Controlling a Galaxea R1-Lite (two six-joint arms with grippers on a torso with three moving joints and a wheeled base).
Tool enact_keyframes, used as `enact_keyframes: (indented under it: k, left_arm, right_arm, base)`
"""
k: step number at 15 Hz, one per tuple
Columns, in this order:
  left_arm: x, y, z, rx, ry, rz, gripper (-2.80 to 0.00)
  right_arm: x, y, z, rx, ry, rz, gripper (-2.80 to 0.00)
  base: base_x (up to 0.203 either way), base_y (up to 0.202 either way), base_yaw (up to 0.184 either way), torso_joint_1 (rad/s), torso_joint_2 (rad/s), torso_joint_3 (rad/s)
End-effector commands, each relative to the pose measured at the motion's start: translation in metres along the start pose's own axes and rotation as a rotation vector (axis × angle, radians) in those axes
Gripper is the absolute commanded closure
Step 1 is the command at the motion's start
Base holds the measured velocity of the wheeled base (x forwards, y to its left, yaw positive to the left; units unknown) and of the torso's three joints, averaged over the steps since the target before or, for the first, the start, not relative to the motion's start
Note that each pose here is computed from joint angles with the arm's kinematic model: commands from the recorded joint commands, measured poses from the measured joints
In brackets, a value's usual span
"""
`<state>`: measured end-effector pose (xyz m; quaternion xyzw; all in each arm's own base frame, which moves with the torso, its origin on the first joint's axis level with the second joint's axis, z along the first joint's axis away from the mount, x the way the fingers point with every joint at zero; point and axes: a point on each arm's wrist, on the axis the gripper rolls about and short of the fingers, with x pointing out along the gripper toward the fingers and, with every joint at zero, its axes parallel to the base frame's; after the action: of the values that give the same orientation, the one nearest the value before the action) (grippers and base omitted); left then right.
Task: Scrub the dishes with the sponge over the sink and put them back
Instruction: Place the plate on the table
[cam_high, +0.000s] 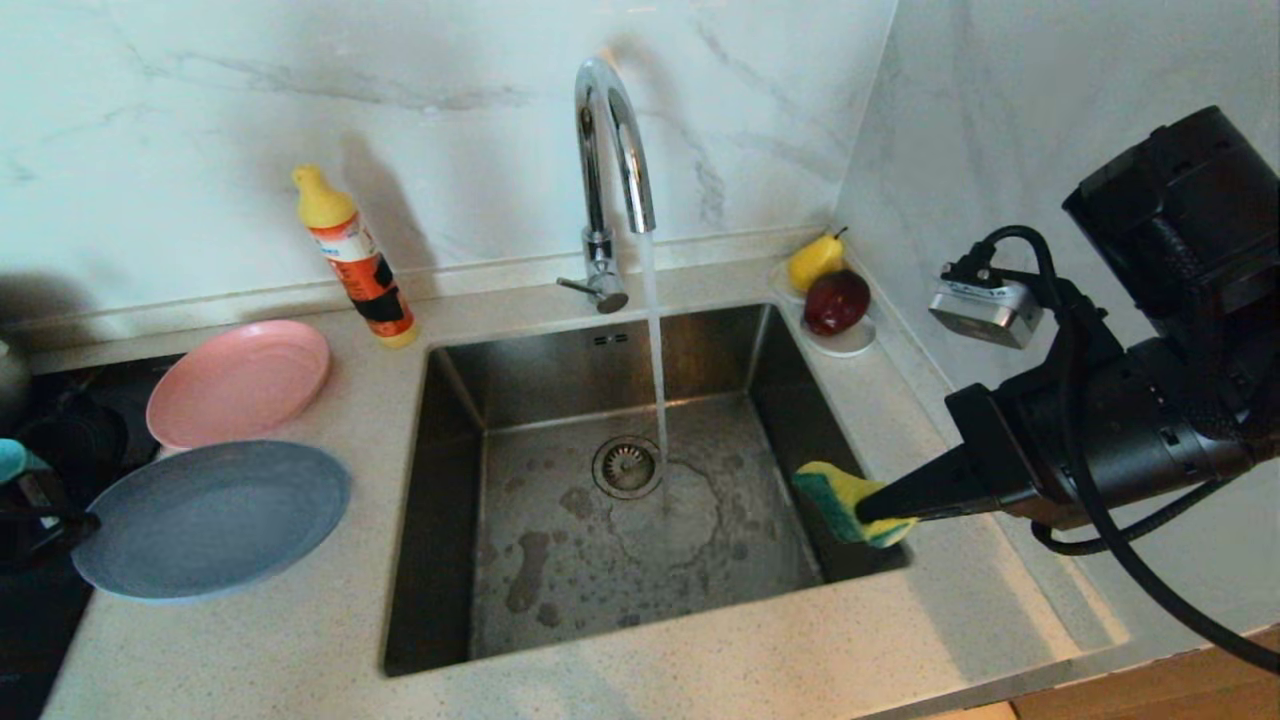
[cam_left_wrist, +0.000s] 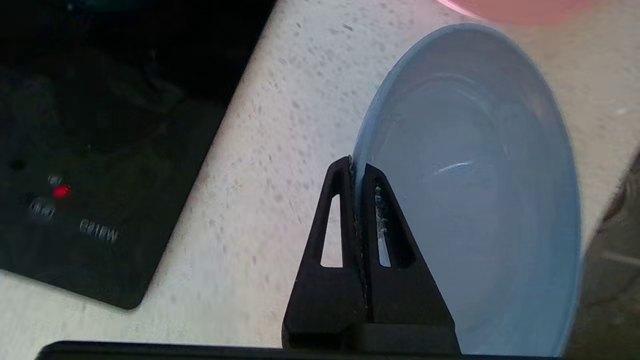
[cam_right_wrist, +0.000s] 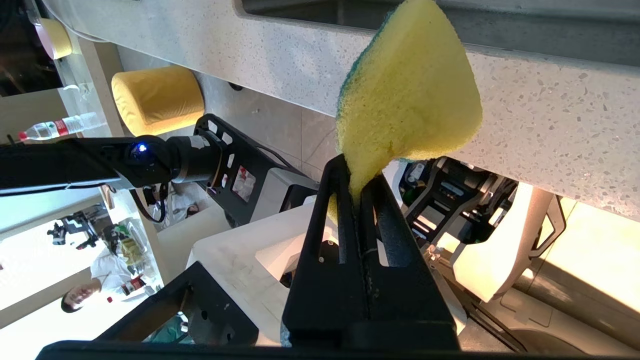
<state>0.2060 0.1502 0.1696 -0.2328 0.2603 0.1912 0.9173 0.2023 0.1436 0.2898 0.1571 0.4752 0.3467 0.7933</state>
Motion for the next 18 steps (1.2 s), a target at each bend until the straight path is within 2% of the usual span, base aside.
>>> enact_keyframes:
  k: [1, 6, 12, 13, 14, 18]
  left_arm:
    - [0.015, 0.008, -0.010, -0.011, 0.026, -0.009, 0.00]
    - [0.020, 0.018, -0.006, -0.011, -0.010, -0.005, 0.00]
    - [0.025, 0.028, -0.006, -0.018, 0.000, 0.019, 0.00]
    - [0.026, 0.029, -0.007, -0.017, 0.003, 0.020, -1.29]
    - [0.026, 0.029, -0.006, -0.019, 0.001, 0.019, -2.80]
    - [0.020, 0.025, 0.002, -0.018, -0.033, -0.006, -2.80]
  right_arm:
    - [0.002, -0.001, 0.001, 0.006, 0.009, 0.001, 0.00]
    - [0.003, -0.001, 0.001, 0.004, 0.000, 0.004, 0.00]
    - [0.004, -0.002, 0.001, 0.007, 0.003, 0.003, 0.00]
    - [0.004, -0.002, 0.000, 0.006, 0.004, 0.005, 0.00]
    - [0.004, -0.002, 0.001, 0.007, 0.004, 0.004, 0.00]
    - [0.004, -0.002, 0.000, 0.005, 0.005, 0.004, 0.00]
  base:
    - [0.000, 0.000, 0.000, 0.000, 0.00, 0.000]
    - [0.000, 0.000, 0.000, 0.000, 0.00, 0.000]
    - [0.000, 0.000, 0.000, 0.000, 0.00, 0.000]
    - [0.000, 0.000, 0.000, 0.000, 0.00, 0.000]
    - [0.000, 0.000, 0.000, 0.000, 0.00, 0.000]
    - [0.000, 0.000, 0.000, 0.000, 0.00, 0.000]
